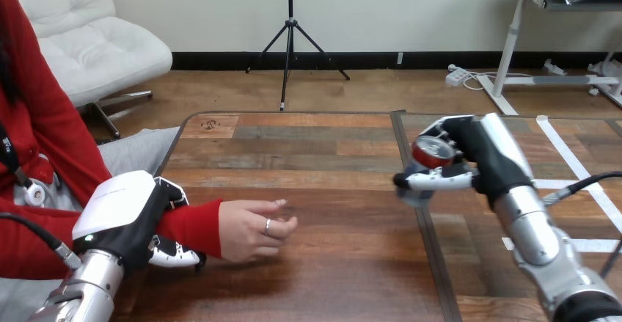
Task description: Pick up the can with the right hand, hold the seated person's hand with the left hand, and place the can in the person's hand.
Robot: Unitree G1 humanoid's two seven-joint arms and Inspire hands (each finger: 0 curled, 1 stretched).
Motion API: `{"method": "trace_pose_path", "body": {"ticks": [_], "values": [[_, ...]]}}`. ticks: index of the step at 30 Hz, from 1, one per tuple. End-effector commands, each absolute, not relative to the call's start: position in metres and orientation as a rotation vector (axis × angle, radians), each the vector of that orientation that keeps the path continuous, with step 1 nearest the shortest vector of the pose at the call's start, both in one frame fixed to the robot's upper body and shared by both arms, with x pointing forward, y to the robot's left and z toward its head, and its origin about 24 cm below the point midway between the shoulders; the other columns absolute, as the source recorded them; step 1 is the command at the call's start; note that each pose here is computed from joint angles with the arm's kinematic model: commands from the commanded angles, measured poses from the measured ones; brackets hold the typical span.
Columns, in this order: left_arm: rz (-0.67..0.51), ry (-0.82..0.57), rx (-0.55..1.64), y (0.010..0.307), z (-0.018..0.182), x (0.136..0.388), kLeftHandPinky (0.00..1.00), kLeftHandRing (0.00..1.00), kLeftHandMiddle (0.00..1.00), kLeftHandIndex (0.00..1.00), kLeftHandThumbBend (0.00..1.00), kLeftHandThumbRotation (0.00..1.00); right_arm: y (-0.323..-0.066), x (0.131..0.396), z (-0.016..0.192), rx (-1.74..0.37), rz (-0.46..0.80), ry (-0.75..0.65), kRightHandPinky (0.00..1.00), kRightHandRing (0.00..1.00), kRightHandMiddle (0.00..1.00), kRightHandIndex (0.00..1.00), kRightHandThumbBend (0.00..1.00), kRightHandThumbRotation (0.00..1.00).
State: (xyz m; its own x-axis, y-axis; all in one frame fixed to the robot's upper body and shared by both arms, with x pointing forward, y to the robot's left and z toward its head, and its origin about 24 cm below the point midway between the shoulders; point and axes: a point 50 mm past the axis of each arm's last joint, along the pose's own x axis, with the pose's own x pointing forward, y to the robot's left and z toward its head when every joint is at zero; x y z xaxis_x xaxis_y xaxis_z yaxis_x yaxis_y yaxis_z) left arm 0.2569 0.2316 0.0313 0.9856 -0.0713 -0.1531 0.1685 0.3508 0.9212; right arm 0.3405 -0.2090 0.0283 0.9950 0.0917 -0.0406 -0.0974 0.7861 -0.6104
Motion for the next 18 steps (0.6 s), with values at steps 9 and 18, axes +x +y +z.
{"method": "trace_pose_path", "body": {"ticks": [9, 18], "values": [[-0.058, -0.297, 1.130, 0.198, 0.109, 0.293, 0.25, 0.31, 0.35, 0.35, 0.70, 0.00, -0.171, 0.376, 0.089, -0.644, 0.124, -0.211, 0.33, 0.36, 0.44, 0.45, 0.81, 0.00], [-0.058, -0.322, 1.130, 0.192, 0.114, 0.298, 0.25, 0.31, 0.35, 0.34, 0.70, 0.00, -0.157, 0.378, 0.094, -0.632, 0.151, -0.244, 0.34, 0.36, 0.42, 0.44, 0.82, 0.00]]}}
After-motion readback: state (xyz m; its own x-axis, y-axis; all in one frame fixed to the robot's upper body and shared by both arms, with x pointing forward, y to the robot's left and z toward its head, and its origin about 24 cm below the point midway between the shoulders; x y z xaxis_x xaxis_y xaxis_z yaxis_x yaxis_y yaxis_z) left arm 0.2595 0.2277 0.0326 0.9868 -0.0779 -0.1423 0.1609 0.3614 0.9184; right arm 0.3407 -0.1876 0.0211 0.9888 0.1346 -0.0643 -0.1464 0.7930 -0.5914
